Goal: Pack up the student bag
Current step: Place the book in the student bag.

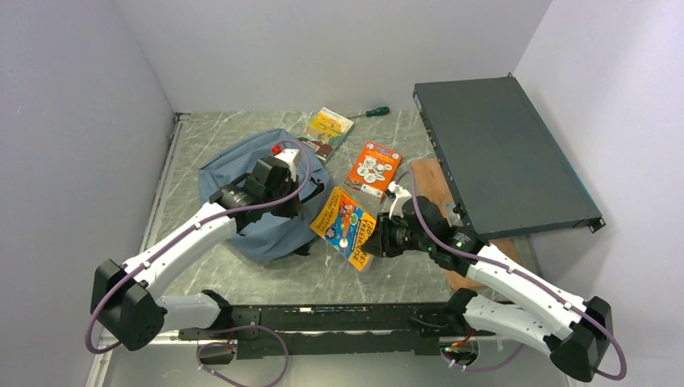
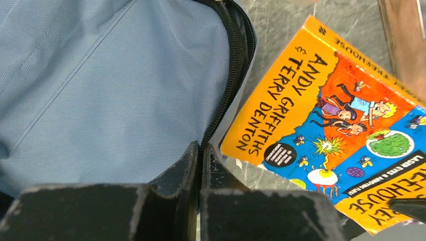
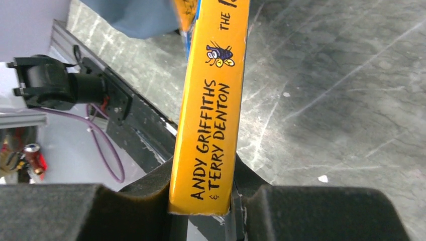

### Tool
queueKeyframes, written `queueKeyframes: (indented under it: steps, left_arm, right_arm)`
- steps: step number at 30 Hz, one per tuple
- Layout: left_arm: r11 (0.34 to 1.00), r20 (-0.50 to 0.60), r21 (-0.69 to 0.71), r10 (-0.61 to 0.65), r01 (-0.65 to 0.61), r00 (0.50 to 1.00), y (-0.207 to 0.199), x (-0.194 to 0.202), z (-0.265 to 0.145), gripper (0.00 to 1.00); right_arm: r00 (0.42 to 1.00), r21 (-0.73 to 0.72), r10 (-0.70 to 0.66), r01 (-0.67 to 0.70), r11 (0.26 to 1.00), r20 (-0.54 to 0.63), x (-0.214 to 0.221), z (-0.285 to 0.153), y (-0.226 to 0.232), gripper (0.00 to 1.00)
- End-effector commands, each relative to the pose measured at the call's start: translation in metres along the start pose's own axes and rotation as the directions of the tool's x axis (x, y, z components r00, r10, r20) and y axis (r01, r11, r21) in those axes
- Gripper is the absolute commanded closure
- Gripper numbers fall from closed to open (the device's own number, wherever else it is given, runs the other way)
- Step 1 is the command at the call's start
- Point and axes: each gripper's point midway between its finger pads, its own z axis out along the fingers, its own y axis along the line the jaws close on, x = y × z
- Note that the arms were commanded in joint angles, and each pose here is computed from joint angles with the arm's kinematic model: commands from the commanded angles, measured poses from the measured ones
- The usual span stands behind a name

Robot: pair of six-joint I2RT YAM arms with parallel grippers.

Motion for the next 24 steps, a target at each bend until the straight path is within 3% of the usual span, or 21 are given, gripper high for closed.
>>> queueKeyframes:
  steps: [1,6,10,19,22,24]
  left_arm:
    - [0.987,0.11,0.14,-0.096,0.08,0.989,-0.013,-0.04,-0.012,0.97]
    - [0.944,0.033,0.297,-0.162,0.145,0.986,-0.023,-0.033,-0.007,0.97]
    - [0.936,0.007,0.326,-0.143,0.133,0.99,-0.027,-0.027,0.001,0.8]
    - [0.977,-0.052,0.214,-0.014,0.025,0.999,-0.012,-0.016,0.031,0.39]
    - [0.981,-0.052,0.186,0.064,-0.053,0.997,-0.019,-0.015,0.036,0.33]
    - [0.984,-0.059,0.163,0.087,-0.076,0.994,-0.021,-0.014,0.039,0.37]
  right_arm:
    - [0.998,-0.002,-0.066,0.066,0.998,0.025,-0.007,-0.01,0.008,1.0]
    - [0.995,-0.022,-0.085,0.086,0.996,0.053,-0.019,0.0,0.016,1.0]
    - [0.993,-0.075,-0.098,0.103,0.992,0.07,-0.025,0.009,0.033,1.0]
    - [0.996,-0.039,-0.089,0.09,0.995,0.025,-0.006,0.026,0.015,1.0]
    - [0.997,-0.041,-0.08,0.081,0.996,0.023,-0.003,0.027,0.013,1.0]
    - [0.997,-0.046,-0.077,0.078,0.996,0.022,-0.003,0.028,0.014,1.0]
